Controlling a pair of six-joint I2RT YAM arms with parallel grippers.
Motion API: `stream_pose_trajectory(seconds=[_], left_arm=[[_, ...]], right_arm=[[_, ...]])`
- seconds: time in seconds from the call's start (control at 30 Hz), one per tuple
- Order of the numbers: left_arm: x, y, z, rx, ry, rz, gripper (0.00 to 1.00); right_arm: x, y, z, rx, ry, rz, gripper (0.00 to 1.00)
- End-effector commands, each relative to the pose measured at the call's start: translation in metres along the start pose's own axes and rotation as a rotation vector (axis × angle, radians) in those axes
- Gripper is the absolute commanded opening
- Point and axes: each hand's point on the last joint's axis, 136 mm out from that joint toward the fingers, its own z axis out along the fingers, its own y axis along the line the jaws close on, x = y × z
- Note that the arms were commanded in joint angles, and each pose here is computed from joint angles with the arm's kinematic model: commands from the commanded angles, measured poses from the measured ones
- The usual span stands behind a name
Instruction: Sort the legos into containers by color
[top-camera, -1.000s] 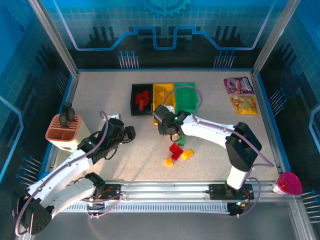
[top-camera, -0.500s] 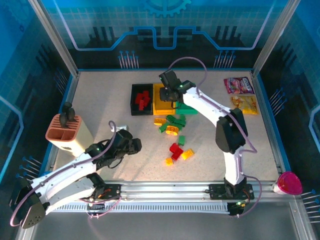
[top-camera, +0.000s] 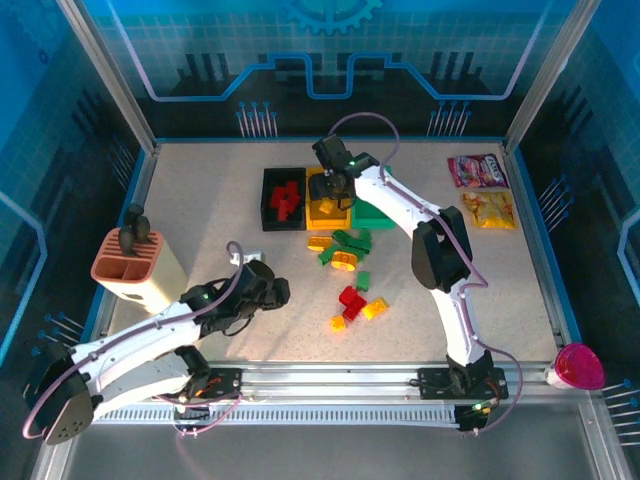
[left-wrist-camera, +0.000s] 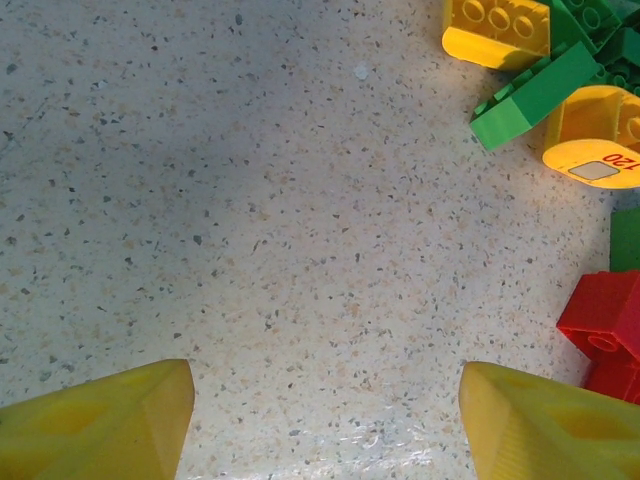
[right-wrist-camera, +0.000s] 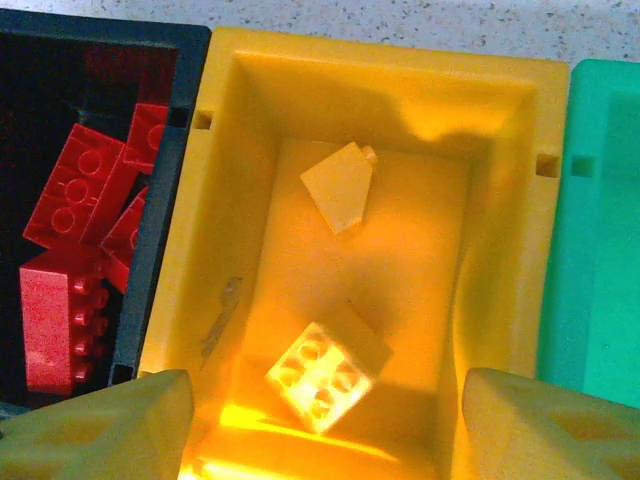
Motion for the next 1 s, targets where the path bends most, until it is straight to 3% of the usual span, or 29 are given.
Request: stream_pose_trajectory(seconds=[0.0, 0.3, 0.7, 0.97], left_arm=[[-0.019, -0.026, -0.005, 0.056, -0.034, 0.012, 0.73], [-0.046, -0.051, 0.029, 0.116, 0.056, -0.059, 0.74], [-0.082, -0.076, 0.106, 0.117, 0.221, -0.047, 0.72], [-0.091, -0.074, 0.150, 0.084, 0.289, -0.050, 0.69]], right_arm=[[-0.003, 0.001, -0.030, -0.037, -0.035, -0.003, 0.74], [0.019, -0.008, -0.084, -0.122, -0.122, 0.032, 0.74], [0.102, -0.066, -0.109, -0.110, -0.118, 0.135, 0.73], [0.128, -0.106, -0.131, -0.094, -0.162, 0.214, 0.72]])
